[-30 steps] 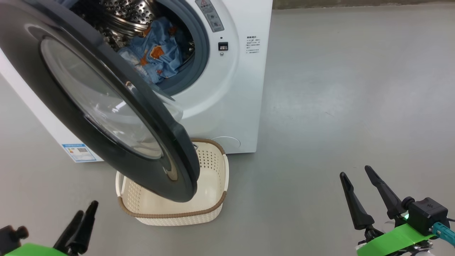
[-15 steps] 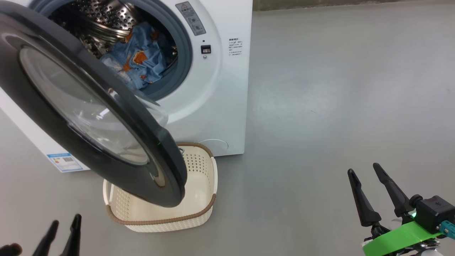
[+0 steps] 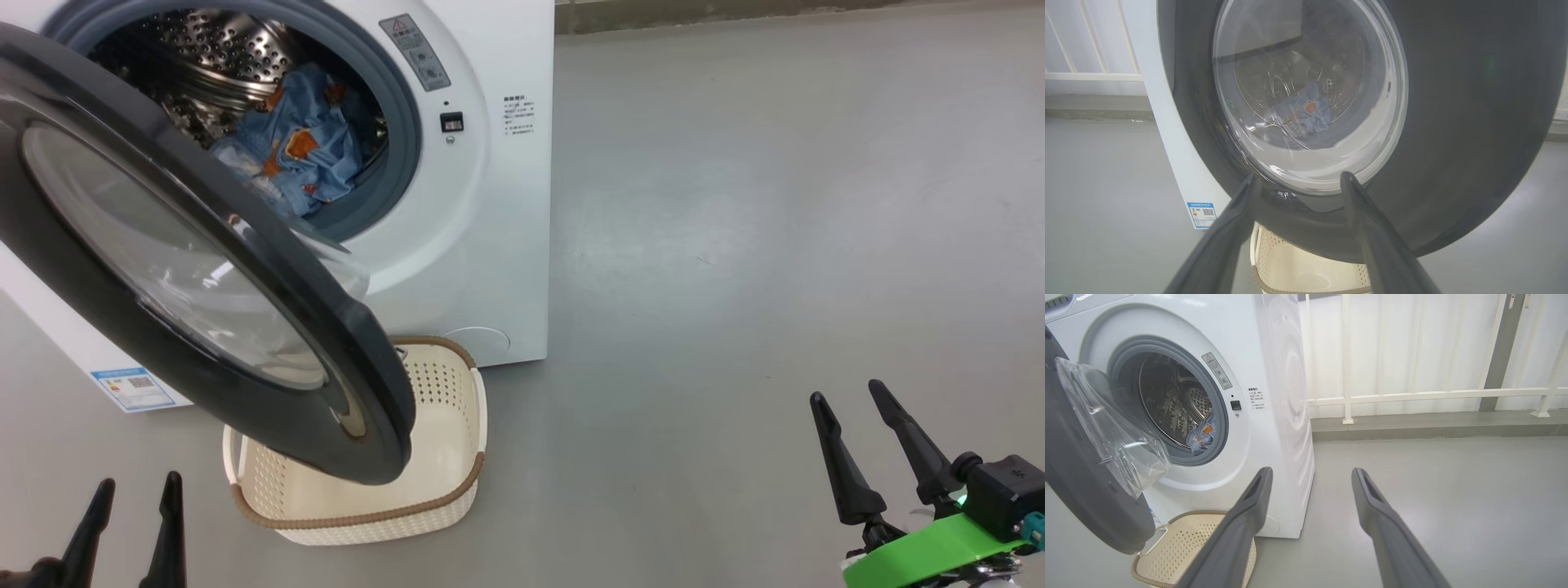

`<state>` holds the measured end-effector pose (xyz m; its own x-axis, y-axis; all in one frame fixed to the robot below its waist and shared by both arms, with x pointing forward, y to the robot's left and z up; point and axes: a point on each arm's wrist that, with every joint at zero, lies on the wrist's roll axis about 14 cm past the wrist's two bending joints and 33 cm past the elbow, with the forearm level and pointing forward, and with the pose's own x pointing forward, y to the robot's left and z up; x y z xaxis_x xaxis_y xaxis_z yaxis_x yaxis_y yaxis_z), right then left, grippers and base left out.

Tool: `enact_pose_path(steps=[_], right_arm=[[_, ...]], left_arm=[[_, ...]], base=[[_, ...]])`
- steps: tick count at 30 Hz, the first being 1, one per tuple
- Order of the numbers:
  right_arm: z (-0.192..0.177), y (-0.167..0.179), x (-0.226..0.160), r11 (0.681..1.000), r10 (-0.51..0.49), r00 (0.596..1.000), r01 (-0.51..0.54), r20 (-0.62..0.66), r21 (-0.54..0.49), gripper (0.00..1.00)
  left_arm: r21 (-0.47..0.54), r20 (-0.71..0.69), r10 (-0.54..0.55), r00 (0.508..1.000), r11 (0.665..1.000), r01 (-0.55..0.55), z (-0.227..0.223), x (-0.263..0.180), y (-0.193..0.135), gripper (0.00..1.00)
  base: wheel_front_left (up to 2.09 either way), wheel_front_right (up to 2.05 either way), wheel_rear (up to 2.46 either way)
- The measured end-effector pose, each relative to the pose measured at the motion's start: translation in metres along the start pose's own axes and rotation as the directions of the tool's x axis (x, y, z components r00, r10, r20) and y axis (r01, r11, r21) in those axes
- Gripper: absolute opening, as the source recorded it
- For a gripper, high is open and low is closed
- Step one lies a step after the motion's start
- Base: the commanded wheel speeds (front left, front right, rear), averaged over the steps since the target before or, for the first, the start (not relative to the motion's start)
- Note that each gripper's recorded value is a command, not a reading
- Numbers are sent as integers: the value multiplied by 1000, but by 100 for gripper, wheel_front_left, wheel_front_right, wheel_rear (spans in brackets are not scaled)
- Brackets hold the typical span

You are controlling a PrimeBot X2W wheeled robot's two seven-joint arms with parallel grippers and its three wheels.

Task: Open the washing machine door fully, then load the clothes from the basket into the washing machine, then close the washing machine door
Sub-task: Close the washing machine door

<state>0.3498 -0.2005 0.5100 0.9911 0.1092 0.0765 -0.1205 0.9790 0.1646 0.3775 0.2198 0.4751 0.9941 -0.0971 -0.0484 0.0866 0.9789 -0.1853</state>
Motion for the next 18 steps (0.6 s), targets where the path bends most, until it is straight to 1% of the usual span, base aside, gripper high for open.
enact_pose_path(steps=[8,18], right_arm=[[2,-6,-2,1000,-18,1000,18,6,-2,100],[0,-8,-4,1000,-30,1000,30,2,2,100]], left_arm=[[46,4,9,1000,999,-9,-4,-6,-4,100],[51,-2,11,1000,999,-11,-7,-5,-7,100]], base=[[0,0,0],[0,0,0]])
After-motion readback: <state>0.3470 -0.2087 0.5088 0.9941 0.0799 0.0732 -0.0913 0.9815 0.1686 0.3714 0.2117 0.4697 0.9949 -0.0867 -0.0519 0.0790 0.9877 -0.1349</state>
